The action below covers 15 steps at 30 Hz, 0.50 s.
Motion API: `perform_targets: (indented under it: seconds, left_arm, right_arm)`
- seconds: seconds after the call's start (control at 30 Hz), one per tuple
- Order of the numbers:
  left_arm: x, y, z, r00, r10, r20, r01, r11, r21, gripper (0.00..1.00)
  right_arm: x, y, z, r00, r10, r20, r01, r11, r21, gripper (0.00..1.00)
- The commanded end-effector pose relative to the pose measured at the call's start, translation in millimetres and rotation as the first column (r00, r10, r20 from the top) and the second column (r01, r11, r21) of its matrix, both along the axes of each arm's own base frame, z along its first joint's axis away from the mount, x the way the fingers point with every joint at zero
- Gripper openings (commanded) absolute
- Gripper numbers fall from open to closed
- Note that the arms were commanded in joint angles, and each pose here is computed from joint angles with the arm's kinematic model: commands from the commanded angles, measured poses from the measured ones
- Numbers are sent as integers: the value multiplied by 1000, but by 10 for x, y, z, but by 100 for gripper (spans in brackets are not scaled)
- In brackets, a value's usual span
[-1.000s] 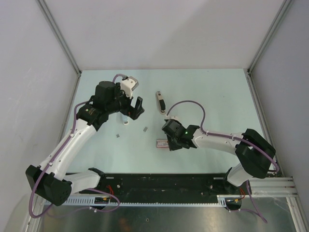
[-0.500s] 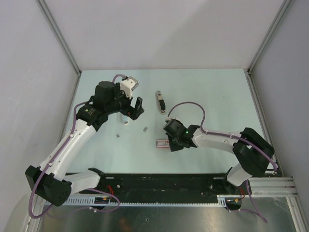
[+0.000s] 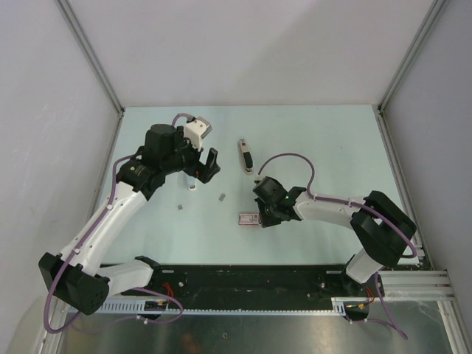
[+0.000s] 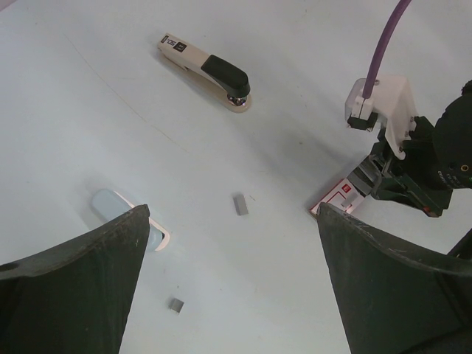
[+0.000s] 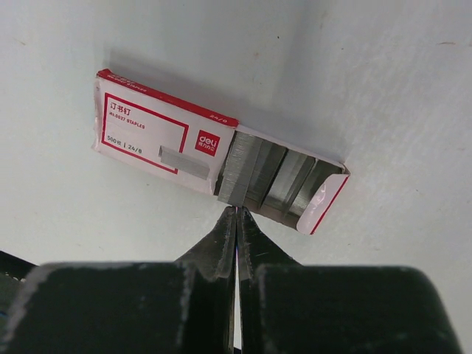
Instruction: Unload the staples from the stapler
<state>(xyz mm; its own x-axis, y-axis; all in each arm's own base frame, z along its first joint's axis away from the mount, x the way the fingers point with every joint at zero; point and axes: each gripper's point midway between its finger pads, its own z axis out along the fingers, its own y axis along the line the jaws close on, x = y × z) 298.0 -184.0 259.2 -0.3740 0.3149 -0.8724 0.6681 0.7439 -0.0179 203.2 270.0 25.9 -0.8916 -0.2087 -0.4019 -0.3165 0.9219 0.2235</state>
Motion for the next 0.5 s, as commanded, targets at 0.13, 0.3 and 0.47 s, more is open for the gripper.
perform_targets:
  seconds: [0.13,0.3,0.47]
  left_arm:
    - [-66,-23,32,998,-49,39,48,999,22,99]
    - [-79,-21,37,998,-50,42,49,999,22,99]
    - [-83,-22,50,998,-51,47,50,998,23,99]
  right_arm:
    - [100,86,46,1000,20,20,-20,999,25,0]
    - [128,71,30,1000,11,10,-12,1000,28,0]
    - [80,151,174,999,39,10,-40,996,80,0]
